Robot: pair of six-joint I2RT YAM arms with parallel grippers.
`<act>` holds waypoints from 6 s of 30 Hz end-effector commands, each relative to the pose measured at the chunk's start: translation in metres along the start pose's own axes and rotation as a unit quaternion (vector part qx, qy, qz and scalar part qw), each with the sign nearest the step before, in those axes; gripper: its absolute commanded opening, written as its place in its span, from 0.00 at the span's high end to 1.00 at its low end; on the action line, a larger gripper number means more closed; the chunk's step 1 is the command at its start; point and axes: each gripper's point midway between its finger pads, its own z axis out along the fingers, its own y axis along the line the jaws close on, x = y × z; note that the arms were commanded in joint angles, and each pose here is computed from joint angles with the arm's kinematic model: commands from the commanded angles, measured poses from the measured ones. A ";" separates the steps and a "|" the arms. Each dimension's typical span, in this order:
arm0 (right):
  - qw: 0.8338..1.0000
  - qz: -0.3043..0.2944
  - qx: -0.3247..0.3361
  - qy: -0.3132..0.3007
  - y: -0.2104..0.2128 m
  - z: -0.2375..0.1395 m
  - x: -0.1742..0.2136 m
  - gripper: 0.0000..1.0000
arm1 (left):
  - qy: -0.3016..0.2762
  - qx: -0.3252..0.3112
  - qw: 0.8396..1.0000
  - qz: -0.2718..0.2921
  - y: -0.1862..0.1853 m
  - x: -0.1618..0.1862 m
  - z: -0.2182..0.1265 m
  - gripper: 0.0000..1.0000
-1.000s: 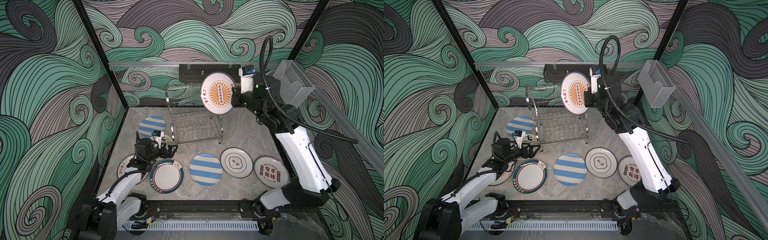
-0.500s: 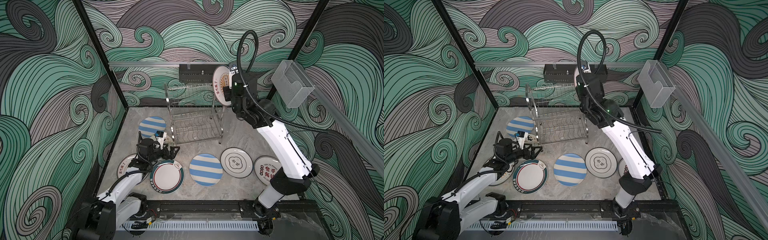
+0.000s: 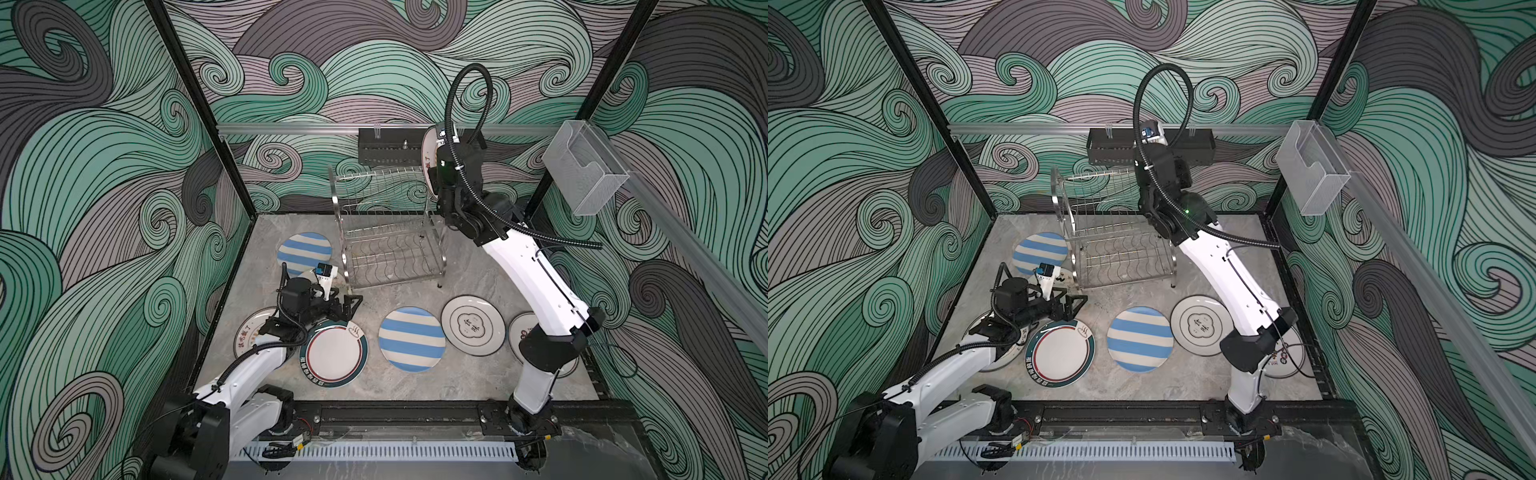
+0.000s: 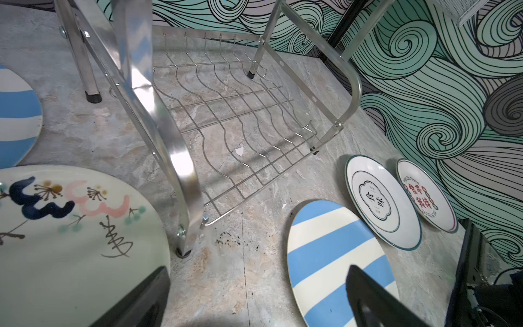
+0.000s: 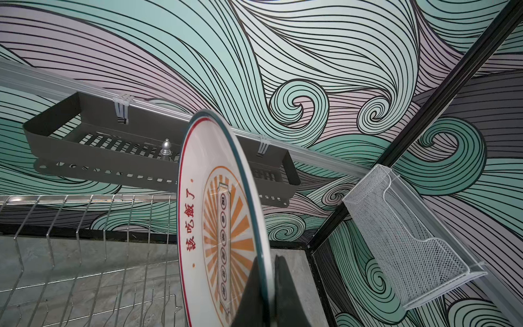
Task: Load the plates into the dish rack
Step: 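Lower the sunburst plate upright into the rack's upper tier slots, then open the right gripper and withdraw it from the rack toward the plates, then move the right gripper to the striped plate while the left reaches toward it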
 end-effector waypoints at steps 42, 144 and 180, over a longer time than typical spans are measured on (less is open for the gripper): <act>0.999 0.015 0.051 0.010 0.016 0.028 0.022 1.00 | -0.001 -0.009 0.999 0.031 -0.007 -0.006 0.000 0.01; 0.747 0.279 -0.435 0.418 0.107 -0.203 0.418 0.25 | 0.006 -0.017 0.999 0.037 -0.005 0.001 0.000 0.01; 0.730 0.249 -0.437 0.462 0.154 -0.201 0.471 0.24 | 0.106 0.043 0.992 0.060 -0.044 0.064 0.018 0.01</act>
